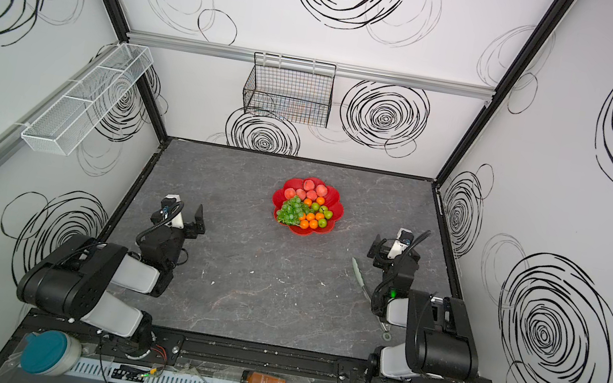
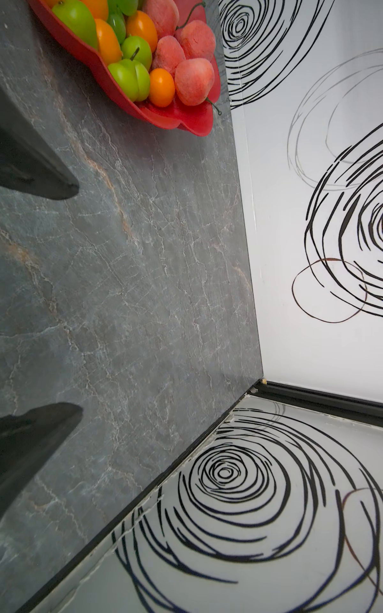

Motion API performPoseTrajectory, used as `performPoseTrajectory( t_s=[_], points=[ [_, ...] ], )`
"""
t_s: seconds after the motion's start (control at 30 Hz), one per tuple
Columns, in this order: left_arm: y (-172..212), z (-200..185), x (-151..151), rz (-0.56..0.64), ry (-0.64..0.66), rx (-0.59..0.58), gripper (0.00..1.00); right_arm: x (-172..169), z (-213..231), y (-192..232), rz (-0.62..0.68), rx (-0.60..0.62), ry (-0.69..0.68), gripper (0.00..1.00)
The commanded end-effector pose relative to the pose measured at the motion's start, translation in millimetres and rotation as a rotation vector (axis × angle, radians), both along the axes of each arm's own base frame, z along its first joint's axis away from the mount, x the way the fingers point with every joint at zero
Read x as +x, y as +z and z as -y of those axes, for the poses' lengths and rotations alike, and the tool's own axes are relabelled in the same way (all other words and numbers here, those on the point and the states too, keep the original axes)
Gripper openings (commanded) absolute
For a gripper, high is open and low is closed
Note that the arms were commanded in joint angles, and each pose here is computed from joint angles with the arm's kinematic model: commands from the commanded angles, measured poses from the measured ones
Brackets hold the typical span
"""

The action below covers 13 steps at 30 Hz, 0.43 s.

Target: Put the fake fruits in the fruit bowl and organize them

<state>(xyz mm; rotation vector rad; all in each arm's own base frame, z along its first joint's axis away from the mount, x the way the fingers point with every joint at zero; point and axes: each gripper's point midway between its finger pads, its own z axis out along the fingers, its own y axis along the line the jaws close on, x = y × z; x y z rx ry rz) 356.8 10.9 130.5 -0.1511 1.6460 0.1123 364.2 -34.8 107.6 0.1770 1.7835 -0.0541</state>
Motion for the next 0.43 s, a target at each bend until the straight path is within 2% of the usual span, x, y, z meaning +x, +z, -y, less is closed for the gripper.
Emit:
performPoseTrajectory(
  t_s=[0.0,0.4],
  points=[
    [23.2,-0.5,2.5,0.085,0.014,0.014,0.96,3.8,4.0,11.8,0.044,-0.016,-0.015,1.00],
    [22.8,2.8,2.5,0.083,-0.002,0.020,0.96,3.9,3.7,12.0,0.045,-0.016,-0.014,1.00]
  ],
)
